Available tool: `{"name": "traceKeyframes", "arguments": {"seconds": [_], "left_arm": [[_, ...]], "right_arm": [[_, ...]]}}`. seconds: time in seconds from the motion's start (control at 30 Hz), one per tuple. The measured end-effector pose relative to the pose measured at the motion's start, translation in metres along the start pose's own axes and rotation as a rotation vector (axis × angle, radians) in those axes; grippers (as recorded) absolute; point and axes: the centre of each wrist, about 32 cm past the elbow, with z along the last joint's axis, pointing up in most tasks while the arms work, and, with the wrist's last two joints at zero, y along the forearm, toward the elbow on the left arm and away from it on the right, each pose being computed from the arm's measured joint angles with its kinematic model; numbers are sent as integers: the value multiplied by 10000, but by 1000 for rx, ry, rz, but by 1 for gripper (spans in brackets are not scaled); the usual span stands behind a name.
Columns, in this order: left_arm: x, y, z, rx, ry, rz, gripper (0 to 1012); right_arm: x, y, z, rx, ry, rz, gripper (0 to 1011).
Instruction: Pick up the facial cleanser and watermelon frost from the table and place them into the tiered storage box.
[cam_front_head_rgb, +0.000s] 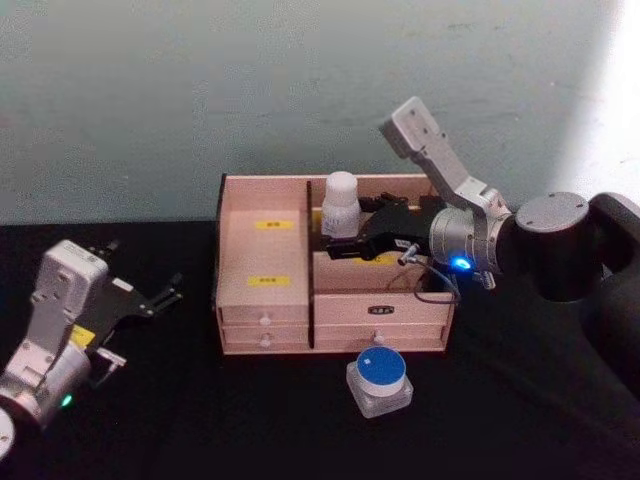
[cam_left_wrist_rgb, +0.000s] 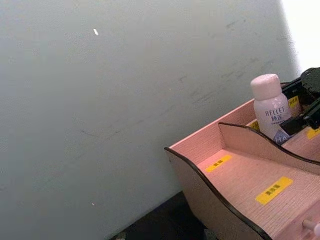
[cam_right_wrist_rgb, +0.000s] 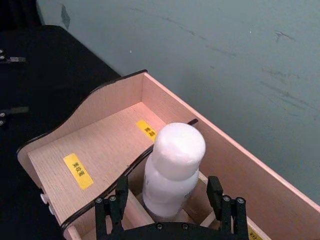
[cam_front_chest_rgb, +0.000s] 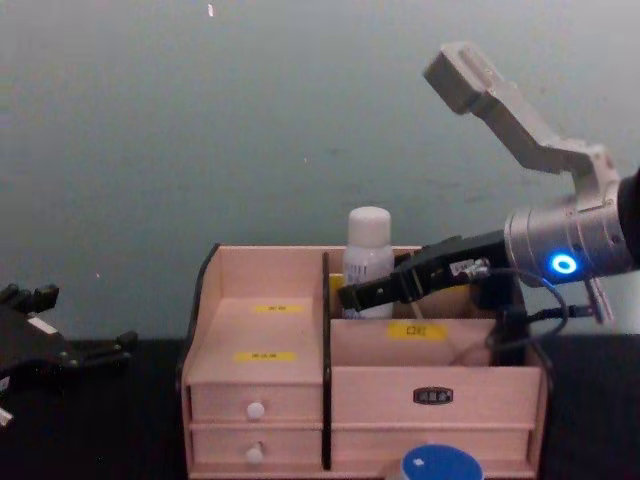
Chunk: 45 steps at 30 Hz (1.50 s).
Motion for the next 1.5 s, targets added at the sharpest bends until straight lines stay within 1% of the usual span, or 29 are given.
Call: {"name": "traceKeyframes", "arguments": {"seconds": [0.4,0.53,0.73,0.83,0.93,1.0,1.03,1.13,1.17,1.23,1.27,1.3,1.33,1.4,1.43,1.5], "left_arm": [[0,0,0,0,0,0,1001],[0,0,0,0,0,0,1001],[0,0,0,0,0,0,1001],[0,0,0,0,0,0,1001],[0,0,0,0,0,0,1001],[0,0,0,0,0,0,1001],[0,0,0,0,0,0,1002],[0,0,0,0,0,0,1001],[0,0,0,0,0,0,1002],[0,0,0,0,0,0,1001],[0,0,0,0,0,0,1001],[0,0,0,0,0,0,1001],[0,0,0,0,0,0,1001],[0,0,0,0,0,0,1001],[0,0,0,0,0,0,1002],[0,0,0,0,0,0,1001]], "right_arm": [[0,0,2,1,0,0,1003],[-7,-49,26,15,-1,-1,1002],[-37,-198,36,34,4,-3,1003],[-66,-334,16,37,5,-3,1003],[-89,-433,-12,35,8,-1,1002],[-118,-539,-47,31,9,5,1003],[-140,-615,-77,28,7,12,1003],[-173,-730,-126,23,2,25,1002],[-194,-813,-169,18,-2,34,1003],[-219,-895,-203,15,-7,45,1002],[-239,-964,-236,10,-10,55,1002],[-239,-964,-236,10,-10,55,1002],[-263,-1037,-273,3,-15,66,1003],[-291,-1106,-305,-4,-21,78,1003],[-319,-1170,-342,-13,-27,89,1002],[-346,-1224,-373,-22,-33,99,1003]]}}
